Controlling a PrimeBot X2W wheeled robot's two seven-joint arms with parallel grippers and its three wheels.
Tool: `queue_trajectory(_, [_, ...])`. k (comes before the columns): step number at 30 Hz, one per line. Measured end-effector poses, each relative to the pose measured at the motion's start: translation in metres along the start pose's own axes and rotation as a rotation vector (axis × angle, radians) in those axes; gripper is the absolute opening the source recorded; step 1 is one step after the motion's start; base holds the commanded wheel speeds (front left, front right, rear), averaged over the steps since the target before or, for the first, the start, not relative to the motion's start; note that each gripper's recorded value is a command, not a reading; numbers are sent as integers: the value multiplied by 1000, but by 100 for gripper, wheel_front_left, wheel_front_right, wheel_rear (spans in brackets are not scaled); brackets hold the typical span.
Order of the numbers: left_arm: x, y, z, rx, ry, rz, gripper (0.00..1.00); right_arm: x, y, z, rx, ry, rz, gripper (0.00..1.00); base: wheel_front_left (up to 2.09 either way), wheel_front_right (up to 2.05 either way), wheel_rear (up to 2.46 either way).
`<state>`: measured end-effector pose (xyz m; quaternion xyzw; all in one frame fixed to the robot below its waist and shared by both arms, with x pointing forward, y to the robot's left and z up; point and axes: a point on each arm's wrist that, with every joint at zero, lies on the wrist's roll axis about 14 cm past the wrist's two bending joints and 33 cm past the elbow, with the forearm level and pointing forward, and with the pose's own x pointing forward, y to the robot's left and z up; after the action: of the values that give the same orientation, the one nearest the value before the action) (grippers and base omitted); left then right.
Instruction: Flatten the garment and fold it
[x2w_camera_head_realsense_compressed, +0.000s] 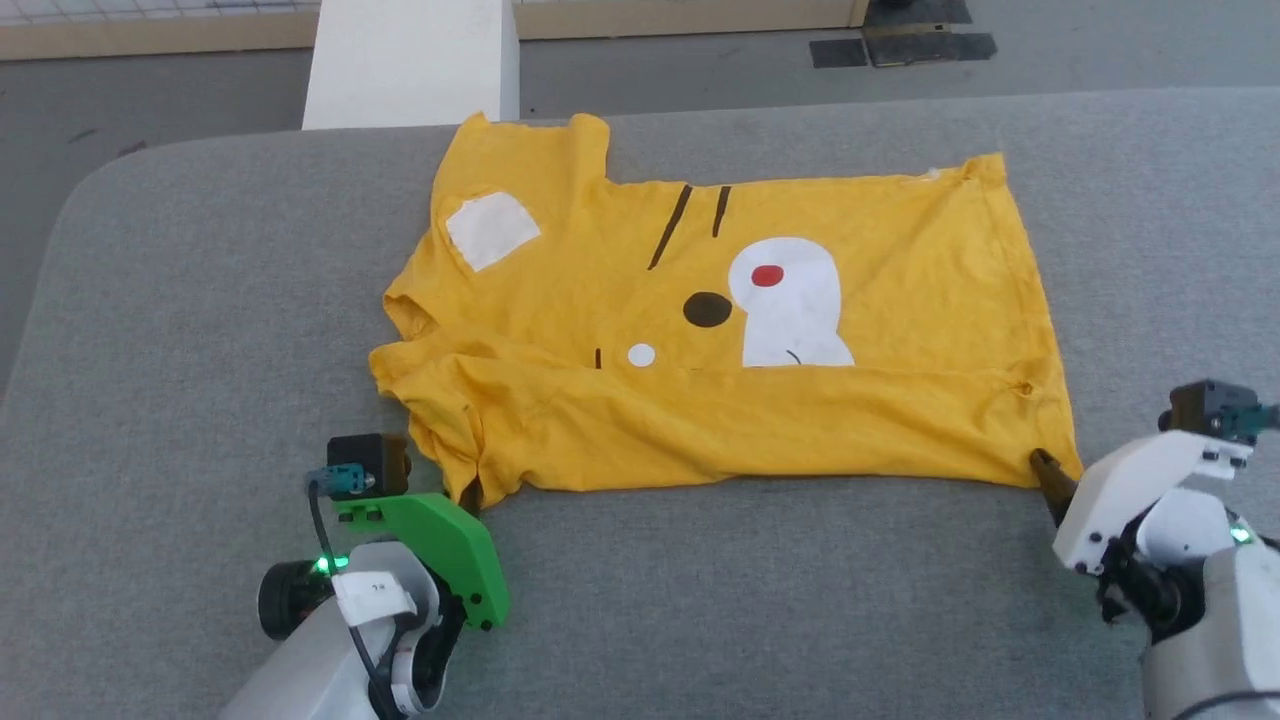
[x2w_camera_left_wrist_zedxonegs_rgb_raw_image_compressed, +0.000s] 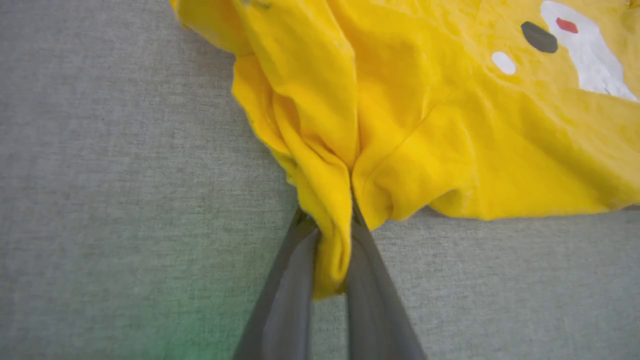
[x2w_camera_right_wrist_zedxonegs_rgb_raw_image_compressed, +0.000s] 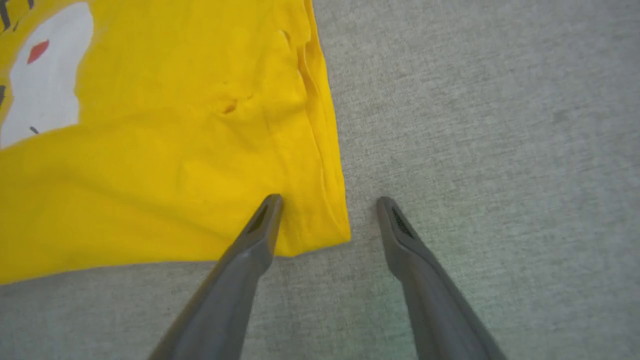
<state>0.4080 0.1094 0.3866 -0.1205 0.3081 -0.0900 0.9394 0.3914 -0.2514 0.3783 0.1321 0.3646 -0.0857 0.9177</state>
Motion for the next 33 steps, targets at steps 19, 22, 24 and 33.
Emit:
queue_trajectory(19, [-41, 27, 12, 141, -102, 73, 0, -38, 3, 27, -31, -67, 18, 0, 0, 0, 0])
queue_trajectory(22, [-55, 30, 3, 143, -74, 85, 0, -48, -5, 22, -16, -69, 7, 0, 0, 0, 0])
queue_trajectory(24, [-66, 29, -8, 142, -36, 89, 0, -53, -13, 14, -10, -45, -10, 0, 0, 0, 0])
queue_trajectory(33, [-88, 20, -55, 96, 123, 66, 0, -55, -40, -43, 40, 125, -66, 0, 0, 0, 0])
